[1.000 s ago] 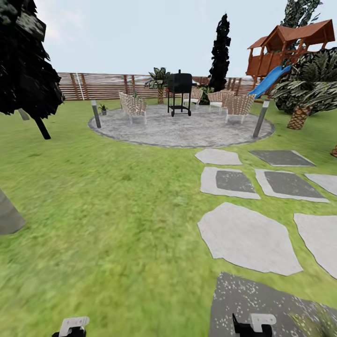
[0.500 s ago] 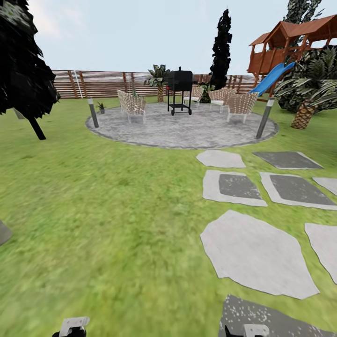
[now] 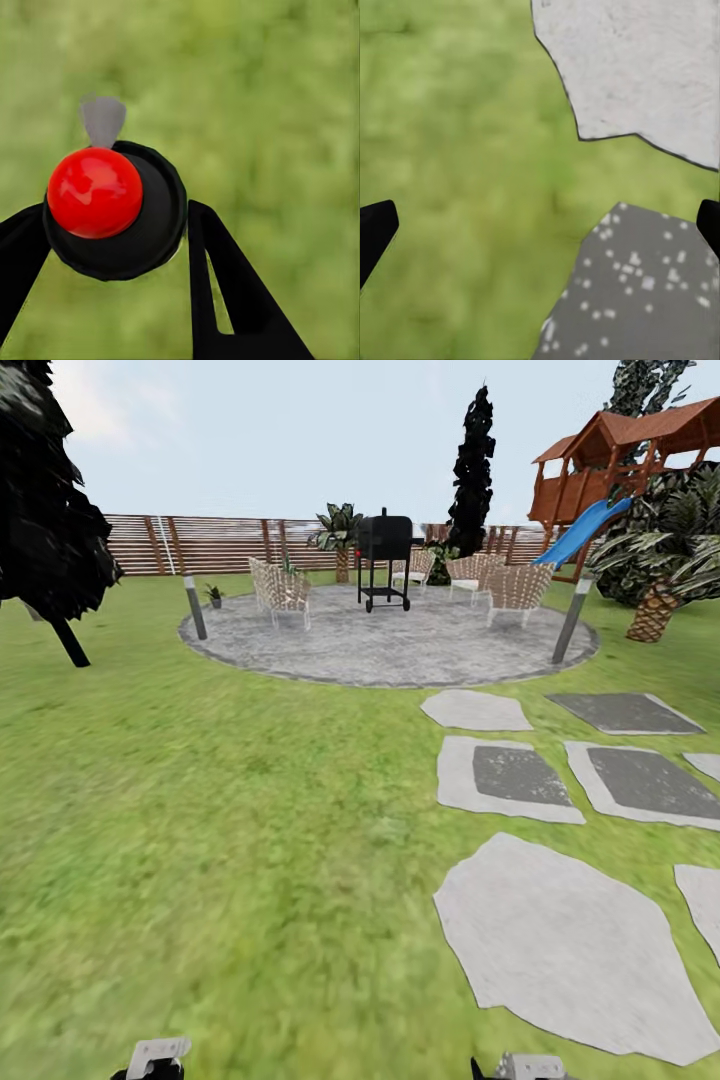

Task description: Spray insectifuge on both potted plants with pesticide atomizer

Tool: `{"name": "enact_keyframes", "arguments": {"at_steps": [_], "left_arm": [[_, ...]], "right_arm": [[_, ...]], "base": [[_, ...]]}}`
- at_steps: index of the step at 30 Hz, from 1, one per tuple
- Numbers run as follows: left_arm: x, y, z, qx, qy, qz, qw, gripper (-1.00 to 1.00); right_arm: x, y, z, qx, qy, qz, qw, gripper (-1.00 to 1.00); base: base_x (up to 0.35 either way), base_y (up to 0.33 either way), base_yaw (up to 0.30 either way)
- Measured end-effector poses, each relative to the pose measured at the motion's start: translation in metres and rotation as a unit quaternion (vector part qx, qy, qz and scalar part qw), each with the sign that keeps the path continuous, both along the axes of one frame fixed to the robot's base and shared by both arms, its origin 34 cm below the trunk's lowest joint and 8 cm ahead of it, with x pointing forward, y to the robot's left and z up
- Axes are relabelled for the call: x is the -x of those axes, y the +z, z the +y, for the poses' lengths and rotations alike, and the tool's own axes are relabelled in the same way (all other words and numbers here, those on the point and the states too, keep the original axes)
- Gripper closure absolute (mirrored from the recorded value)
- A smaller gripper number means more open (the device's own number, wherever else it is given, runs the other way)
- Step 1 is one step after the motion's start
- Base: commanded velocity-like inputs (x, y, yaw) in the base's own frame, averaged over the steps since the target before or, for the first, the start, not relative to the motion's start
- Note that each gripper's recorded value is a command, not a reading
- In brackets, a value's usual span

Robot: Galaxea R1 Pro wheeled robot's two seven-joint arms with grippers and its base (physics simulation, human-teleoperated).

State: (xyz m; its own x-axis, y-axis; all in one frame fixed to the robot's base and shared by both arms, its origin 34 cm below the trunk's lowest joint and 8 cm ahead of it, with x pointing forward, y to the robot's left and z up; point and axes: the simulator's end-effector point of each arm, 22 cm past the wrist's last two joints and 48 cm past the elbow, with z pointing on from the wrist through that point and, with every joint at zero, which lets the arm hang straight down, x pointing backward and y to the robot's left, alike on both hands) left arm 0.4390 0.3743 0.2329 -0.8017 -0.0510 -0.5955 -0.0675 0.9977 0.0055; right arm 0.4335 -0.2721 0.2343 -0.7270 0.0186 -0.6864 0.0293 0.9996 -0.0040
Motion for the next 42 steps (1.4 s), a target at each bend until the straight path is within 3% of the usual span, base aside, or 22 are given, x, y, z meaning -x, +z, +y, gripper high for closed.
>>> {"name": "enact_keyframes", "arguments": {"at_steps": [8, 15, 18, 20, 22, 24, 26, 28, 30, 34, 42], "left_arm": [[0.000, 0.000, 0.001, 0.000, 0.000, 0.000, 1.0000, 1.00], [0.000, 0.000, 0.001, 0.000, 0.000, 0.000, 1.0000, 1.00], [0.000, 0.000, 0.000, 0.000, 0.000, 0.000, 1.0000, 1.00], [0.000, 0.000, 0.000, 0.000, 0.000, 0.000, 1.0000, 1.00], [0.000, 0.000, 0.000, 0.000, 0.000, 0.000, 1.0000, 1.00], [0.000, 0.000, 0.001, 0.000, 0.000, 0.000, 1.0000, 1.00], [0.000, 0.000, 0.000, 0.000, 0.000, 0.000, 1.0000, 1.00], [0.000, 0.000, 0.000, 0.000, 0.000, 0.000, 1.0000, 1.00], [0.000, 0.000, 0.000, 0.000, 0.000, 0.000, 1.0000, 1.00], [0.000, 0.000, 0.000, 0.000, 0.000, 0.000, 1.0000, 1.00], [0.000, 0.000, 0.000, 0.000, 0.000, 0.000, 1.0000, 1.00]], "right_arm": [[0.003, -0.002, 0.002, -0.002, 0.001, 0.004, 1.0000, -1.00], [0.032, -0.017, 0.033, -0.036, 0.006, 0.040, 0.9985, -1.00], [0.033, -0.017, 0.030, -0.035, 0.003, 0.041, 0.9985, -1.00], [0.030, -0.016, 0.016, -0.026, -0.003, 0.036, 0.9990, -1.00], [0.021, -0.011, -0.001, -0.011, -0.007, 0.025, 0.9996, -1.00], [0.002, 0.002, -0.007, 0.000, -0.006, -0.011, 0.9999, -1.00], [-0.031, 0.031, -0.016, 0.020, -0.005, -0.086, 0.9961, -1.00], [-0.056, 0.061, -0.026, 0.040, -0.003, -0.155, 0.9871, -1.00], [-0.064, 0.074, -0.030, 0.048, -0.001, -0.183, 0.9819, -1.00], [-0.065, 0.076, -0.031, 0.050, 0.006, -0.190, 0.9806, -1.00], [-0.019, 0.038, 0.016, -0.012, 0.011, -0.126, 0.9919, -1.00]], "base": [[0.340, 0.000, 0.000], [0.340, 0.000, 0.000], [0.339, 0.000, 0.000], [0.340, 0.000, 0.000], [0.340, 0.000, 0.000], [0.339, 0.000, 0.000], [0.339, 0.000, 0.000], [0.339, 0.000, 0.000], [0.339, 0.000, 0.000], [0.340, -0.060, 0.000], [0.340, -0.127, 0.000]]}}
